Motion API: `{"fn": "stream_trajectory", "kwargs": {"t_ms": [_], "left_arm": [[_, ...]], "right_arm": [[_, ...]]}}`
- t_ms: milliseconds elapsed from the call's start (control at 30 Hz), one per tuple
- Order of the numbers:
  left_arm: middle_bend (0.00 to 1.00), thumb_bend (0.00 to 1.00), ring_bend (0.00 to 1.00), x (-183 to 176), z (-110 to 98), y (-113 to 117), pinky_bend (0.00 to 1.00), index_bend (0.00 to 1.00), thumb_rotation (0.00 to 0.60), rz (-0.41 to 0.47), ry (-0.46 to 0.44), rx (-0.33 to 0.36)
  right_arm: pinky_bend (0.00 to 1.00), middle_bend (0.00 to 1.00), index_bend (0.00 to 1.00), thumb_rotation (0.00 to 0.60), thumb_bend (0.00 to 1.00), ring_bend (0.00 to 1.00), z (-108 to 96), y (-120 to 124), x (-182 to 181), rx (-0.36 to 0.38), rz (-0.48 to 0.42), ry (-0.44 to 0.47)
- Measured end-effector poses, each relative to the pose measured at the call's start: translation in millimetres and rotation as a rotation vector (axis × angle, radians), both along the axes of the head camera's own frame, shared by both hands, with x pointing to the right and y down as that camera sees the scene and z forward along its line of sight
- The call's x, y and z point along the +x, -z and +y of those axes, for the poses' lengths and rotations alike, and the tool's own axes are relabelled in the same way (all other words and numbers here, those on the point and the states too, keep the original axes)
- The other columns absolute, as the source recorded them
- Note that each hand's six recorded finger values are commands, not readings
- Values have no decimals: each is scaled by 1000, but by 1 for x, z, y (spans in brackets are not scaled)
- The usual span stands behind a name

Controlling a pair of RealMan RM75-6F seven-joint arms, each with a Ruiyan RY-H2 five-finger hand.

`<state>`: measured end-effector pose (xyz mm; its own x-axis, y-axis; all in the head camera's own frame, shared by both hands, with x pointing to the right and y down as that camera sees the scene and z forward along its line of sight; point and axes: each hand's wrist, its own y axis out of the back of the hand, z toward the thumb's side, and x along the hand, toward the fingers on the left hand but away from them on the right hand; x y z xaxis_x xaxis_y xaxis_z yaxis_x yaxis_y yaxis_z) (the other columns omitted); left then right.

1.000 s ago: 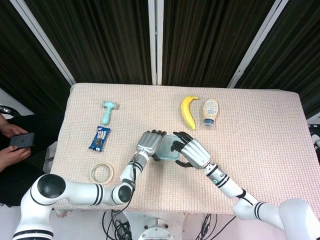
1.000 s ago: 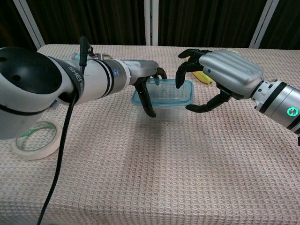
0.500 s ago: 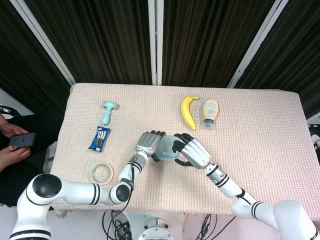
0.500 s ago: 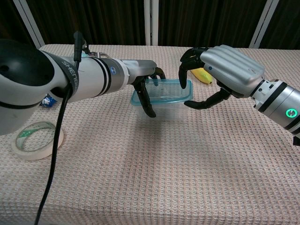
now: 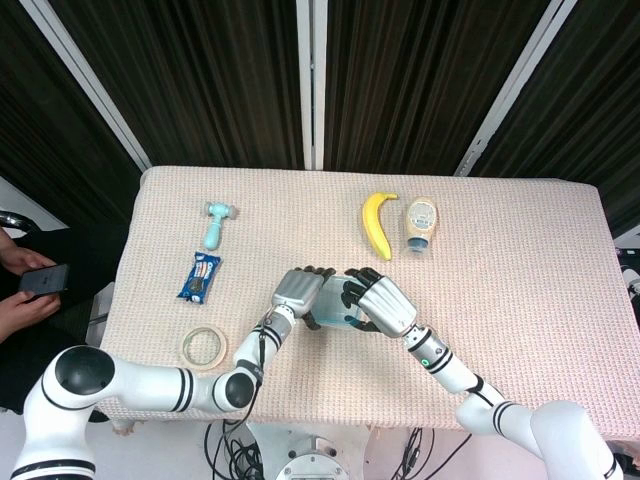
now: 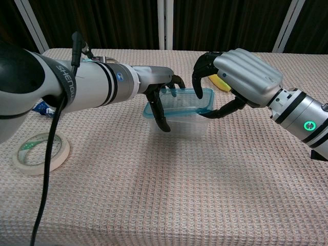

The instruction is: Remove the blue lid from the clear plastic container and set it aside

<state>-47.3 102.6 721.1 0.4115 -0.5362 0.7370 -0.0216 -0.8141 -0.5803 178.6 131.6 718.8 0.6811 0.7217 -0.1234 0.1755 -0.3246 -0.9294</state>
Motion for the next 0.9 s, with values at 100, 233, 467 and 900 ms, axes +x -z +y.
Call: {"fn": "stream_trajectory", "kwargs": {"t_ms": [100,233,467,900], "left_arm": [[115,125,20,0,0,2,99,39,600,6,-3,9],[80,125,0,-3,1,4,81,25,600,12,-1,13],[51,124,0,-7,0,10,63,10,600,7,-12,52],[29,125,0,-47,-18,24,45,0,600,-54,14,210]], "right_arm": [[363,485,681,600,456,274,0,-1,-3,1,-6,3],[367,510,766,600,467,292,1,-1,-5,0,-19,0],[374,551,843,600,500,324,0,-1,-5,20,-34,-14],[376,558,855,600,522,329,-13,6,13,94,37,-15]]}}
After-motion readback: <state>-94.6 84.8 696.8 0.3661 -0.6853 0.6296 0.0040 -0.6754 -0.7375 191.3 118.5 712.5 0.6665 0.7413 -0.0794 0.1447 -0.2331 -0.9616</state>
